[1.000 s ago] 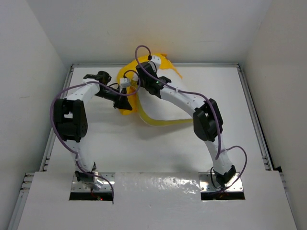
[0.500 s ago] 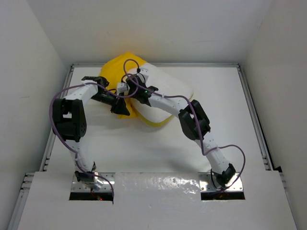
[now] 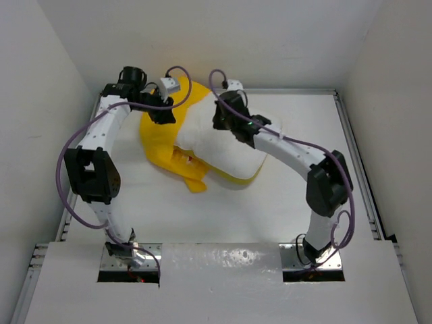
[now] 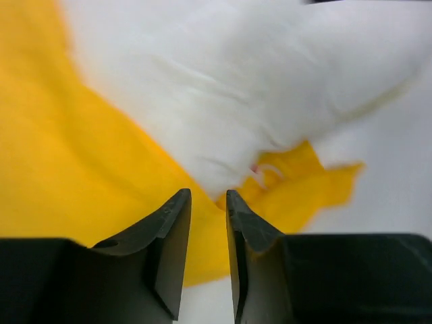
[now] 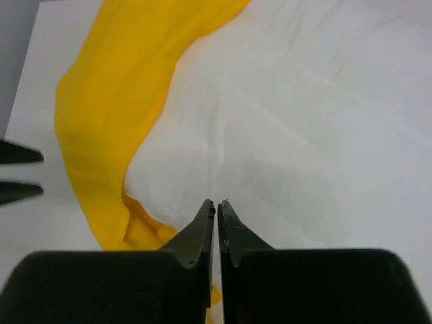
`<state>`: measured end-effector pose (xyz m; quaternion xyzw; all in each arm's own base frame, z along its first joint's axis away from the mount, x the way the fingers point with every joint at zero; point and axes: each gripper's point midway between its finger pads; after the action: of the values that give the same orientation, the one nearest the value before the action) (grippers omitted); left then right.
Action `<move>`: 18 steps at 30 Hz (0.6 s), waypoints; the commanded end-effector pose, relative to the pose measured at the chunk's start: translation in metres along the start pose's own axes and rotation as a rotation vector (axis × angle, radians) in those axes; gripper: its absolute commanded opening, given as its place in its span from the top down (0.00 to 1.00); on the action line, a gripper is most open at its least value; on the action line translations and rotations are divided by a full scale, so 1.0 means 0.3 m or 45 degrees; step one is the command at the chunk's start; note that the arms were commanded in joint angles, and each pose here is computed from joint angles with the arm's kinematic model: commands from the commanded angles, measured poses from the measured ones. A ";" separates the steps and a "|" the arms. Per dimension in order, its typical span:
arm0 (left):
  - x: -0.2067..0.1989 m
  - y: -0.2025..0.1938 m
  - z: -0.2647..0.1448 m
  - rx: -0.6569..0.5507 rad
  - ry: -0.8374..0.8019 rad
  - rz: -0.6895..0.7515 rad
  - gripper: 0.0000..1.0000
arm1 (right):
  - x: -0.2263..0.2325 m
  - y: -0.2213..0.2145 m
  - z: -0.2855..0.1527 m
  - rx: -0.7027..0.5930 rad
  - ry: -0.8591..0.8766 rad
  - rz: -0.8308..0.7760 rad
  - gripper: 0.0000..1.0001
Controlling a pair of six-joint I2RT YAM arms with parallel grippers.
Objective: Put the pillow into the pillowcase
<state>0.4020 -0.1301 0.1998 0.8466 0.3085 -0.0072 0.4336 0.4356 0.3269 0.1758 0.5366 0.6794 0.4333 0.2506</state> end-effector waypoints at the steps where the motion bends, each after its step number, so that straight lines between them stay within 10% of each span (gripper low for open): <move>1: 0.184 0.195 0.029 -0.199 0.353 -0.089 0.75 | -0.166 0.041 -0.074 0.035 -0.048 -0.031 0.95; 4: 0.267 0.297 0.143 -0.209 0.517 0.034 0.39 | -0.288 0.072 -0.023 0.040 -0.006 -0.017 0.20; 6: 0.334 0.317 0.194 -0.203 0.654 0.013 0.29 | -0.365 0.085 0.024 0.078 0.003 -0.040 0.03; 15: 0.577 0.392 0.339 -0.329 0.844 -0.023 0.27 | -0.491 0.078 0.437 0.122 -0.012 -0.315 0.01; 18: 0.613 0.339 0.411 -0.271 0.857 -0.034 0.47 | -0.489 0.013 0.532 0.087 0.009 -0.290 0.01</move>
<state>0.6048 -0.1767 0.1043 0.7844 0.4451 0.2247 0.3688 0.5943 0.2215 0.0799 0.4987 0.7501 0.3451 0.2639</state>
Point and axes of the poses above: each gripper's point midway between its finger pads, its own z axis out along the fingers, its own x axis along the line the jaws close on, y = z × x, and after that the axes turned 12 degrees about -z, right-handed
